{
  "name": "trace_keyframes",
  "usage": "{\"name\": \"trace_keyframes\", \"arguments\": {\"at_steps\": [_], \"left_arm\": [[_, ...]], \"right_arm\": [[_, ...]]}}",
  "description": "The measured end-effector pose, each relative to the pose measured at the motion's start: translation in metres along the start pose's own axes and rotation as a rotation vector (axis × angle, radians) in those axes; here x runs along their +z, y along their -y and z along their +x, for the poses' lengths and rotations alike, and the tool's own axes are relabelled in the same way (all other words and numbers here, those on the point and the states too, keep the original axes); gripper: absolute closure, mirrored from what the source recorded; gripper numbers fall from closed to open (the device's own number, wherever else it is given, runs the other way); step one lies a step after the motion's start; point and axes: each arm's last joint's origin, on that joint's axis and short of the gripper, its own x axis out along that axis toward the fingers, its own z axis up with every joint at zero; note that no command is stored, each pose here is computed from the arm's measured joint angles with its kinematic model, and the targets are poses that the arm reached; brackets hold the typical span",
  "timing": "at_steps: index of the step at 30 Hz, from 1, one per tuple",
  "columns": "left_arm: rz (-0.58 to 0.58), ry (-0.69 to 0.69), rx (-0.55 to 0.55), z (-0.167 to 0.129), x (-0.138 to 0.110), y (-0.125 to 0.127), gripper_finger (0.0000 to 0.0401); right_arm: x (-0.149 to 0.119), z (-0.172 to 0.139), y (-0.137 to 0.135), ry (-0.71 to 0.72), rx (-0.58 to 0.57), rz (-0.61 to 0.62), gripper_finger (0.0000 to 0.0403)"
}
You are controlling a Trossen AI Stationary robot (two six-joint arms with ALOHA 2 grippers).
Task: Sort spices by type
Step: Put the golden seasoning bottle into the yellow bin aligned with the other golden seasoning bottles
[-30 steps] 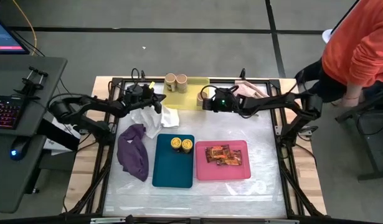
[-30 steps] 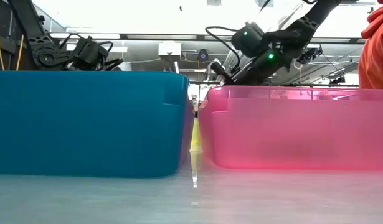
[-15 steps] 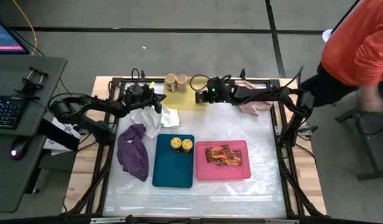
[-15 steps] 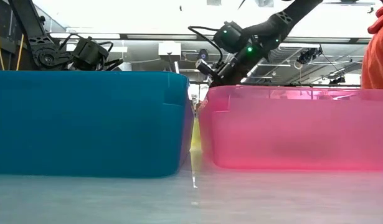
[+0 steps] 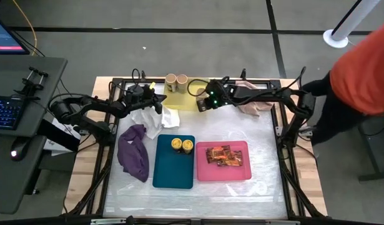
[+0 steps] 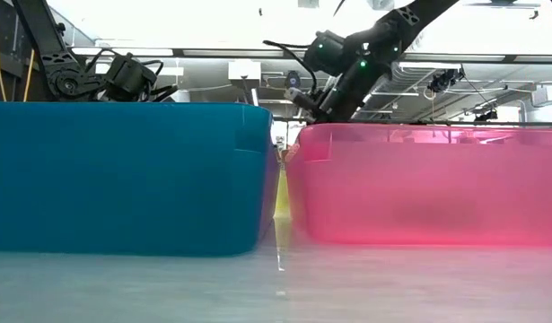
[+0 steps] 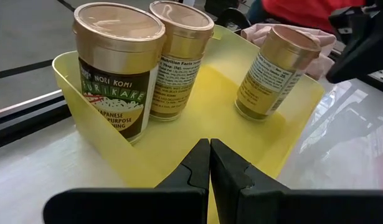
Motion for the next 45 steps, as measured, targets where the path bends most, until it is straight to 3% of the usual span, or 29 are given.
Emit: {"name": "trace_keyframes", "arguments": {"at_steps": [5,10,34,39,45], "left_arm": [[-0.001,-0.003,0.000,0.000,0.000,0.000,0.0401],[-0.001,-0.006,-0.002,0.000,-0.001,0.001,0.0401],[0.013,-0.033,-0.037,0.002,-0.005,0.010,0.0401],[0.035,-0.032,-0.037,0.002,-0.005,0.010,0.0401],[0.039,-0.032,-0.035,0.002,-0.005,0.010,0.0401]], "right_arm": [[0.008,0.001,0.002,0.092,-0.023,0.016,0.0403],[0.009,0.010,0.012,0.071,-0.060,0.032,0.0403],[0.024,0.039,0.018,0.230,-0.041,0.031,0.0403],[0.025,0.036,0.013,0.182,0.005,-0.007,0.0403],[0.015,0.031,0.008,0.076,-0.069,-0.043,0.0403]]}}
